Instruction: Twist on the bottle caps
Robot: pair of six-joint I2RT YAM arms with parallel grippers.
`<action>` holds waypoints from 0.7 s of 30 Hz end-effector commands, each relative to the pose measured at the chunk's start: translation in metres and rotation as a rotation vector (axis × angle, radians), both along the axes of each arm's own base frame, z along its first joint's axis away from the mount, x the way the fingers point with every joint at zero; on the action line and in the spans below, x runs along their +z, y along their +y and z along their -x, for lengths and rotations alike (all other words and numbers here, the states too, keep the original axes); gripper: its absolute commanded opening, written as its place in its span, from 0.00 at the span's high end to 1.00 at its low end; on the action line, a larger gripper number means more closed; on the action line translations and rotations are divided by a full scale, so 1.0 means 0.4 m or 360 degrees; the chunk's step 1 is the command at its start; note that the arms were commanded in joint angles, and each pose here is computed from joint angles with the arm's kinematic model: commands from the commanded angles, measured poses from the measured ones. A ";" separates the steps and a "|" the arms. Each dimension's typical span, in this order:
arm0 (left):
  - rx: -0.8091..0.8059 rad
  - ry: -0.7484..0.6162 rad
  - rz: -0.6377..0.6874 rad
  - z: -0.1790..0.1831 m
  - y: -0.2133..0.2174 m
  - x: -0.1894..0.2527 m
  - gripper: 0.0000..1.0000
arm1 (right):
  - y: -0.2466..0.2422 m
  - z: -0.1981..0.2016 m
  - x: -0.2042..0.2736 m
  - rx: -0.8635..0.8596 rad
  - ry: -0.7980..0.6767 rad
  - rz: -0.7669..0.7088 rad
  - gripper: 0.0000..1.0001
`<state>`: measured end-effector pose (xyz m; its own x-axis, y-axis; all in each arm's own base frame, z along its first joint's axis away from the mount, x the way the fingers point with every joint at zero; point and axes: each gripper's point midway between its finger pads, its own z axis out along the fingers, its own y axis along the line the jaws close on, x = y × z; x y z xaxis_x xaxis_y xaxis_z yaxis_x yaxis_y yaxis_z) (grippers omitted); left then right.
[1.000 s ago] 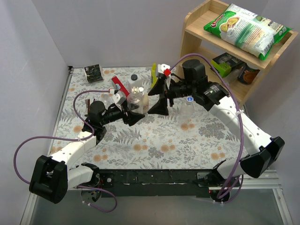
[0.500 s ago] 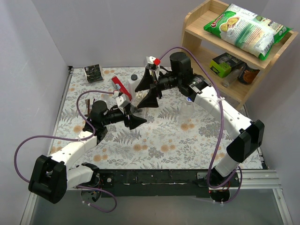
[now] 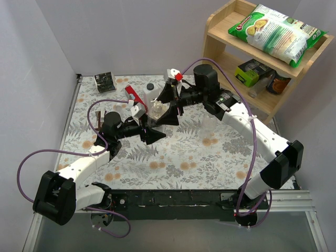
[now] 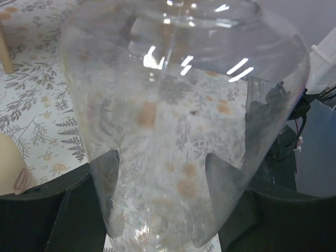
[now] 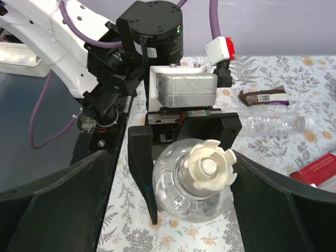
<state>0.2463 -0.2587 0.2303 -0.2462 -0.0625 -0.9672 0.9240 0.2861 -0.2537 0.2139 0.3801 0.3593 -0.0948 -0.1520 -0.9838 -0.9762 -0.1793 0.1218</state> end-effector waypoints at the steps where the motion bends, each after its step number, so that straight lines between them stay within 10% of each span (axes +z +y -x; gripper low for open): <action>1: 0.0168 -0.0038 0.0078 -0.047 0.028 0.044 1.00 | -0.053 0.055 -0.004 -0.0031 -0.0007 0.0068 0.02; 11: 0.0206 -0.0085 0.0044 -0.063 0.041 0.035 1.00 | -0.124 0.068 -0.023 -0.0177 -0.0112 0.0228 0.02; 21: -0.0307 -0.0469 -0.0586 0.025 0.072 -0.086 1.00 | -0.171 -0.062 0.104 -0.0094 -0.0844 0.0329 0.16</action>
